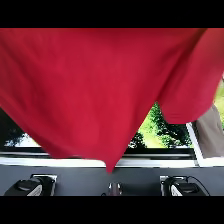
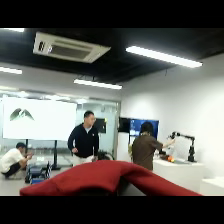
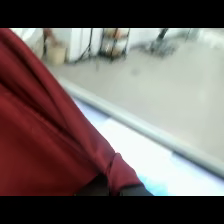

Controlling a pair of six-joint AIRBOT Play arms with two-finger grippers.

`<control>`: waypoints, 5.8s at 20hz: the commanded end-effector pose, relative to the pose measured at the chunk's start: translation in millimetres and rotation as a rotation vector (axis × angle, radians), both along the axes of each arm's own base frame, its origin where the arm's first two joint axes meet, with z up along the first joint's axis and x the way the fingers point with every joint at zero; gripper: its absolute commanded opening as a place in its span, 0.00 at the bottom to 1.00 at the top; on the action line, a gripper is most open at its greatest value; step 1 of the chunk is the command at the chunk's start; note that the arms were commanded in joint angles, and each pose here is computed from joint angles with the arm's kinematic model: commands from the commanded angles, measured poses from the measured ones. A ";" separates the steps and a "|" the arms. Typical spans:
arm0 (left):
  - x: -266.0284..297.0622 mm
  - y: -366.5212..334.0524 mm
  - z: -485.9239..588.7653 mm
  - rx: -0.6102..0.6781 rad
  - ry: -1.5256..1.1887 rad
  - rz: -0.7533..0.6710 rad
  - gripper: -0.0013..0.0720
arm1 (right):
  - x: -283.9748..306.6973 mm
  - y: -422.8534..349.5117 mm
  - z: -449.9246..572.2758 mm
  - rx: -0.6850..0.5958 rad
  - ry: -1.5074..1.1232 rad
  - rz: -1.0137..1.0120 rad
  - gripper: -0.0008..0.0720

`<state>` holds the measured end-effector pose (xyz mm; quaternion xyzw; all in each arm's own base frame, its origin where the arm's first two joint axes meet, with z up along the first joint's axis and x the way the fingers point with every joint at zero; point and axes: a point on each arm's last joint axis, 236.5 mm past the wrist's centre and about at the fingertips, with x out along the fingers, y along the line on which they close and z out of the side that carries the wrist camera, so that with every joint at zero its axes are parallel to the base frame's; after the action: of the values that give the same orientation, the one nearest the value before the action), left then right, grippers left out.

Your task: Fold the shirts.

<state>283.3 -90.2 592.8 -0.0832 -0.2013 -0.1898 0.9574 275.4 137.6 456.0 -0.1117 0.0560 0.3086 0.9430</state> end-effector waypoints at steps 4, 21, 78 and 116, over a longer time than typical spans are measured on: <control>159.2 -16.9 -106.6 0.062 0.267 0.035 0.05 | 117.2 0.4 -143.4 -0.073 0.452 0.007 0.04; 229.3 -138.0 -541.1 0.345 1.417 -0.300 1.00 | 224.1 -32.0 -420.0 -0.230 1.020 -0.087 0.04; 30.7 51.3 -678.5 -0.110 1.891 -0.214 0.65 | 18.7 -64.6 -497.2 -0.050 1.319 -0.124 0.04; -132.2 38.1 1.6 -0.039 -0.081 0.160 0.05 | -79.3 -175.3 76.2 -0.243 -0.268 -0.769 0.04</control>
<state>211.3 -47.9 561.2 -0.0897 -0.1856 -0.1207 0.9711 264.1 -23.0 483.2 -0.2333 0.0763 -0.0224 0.9691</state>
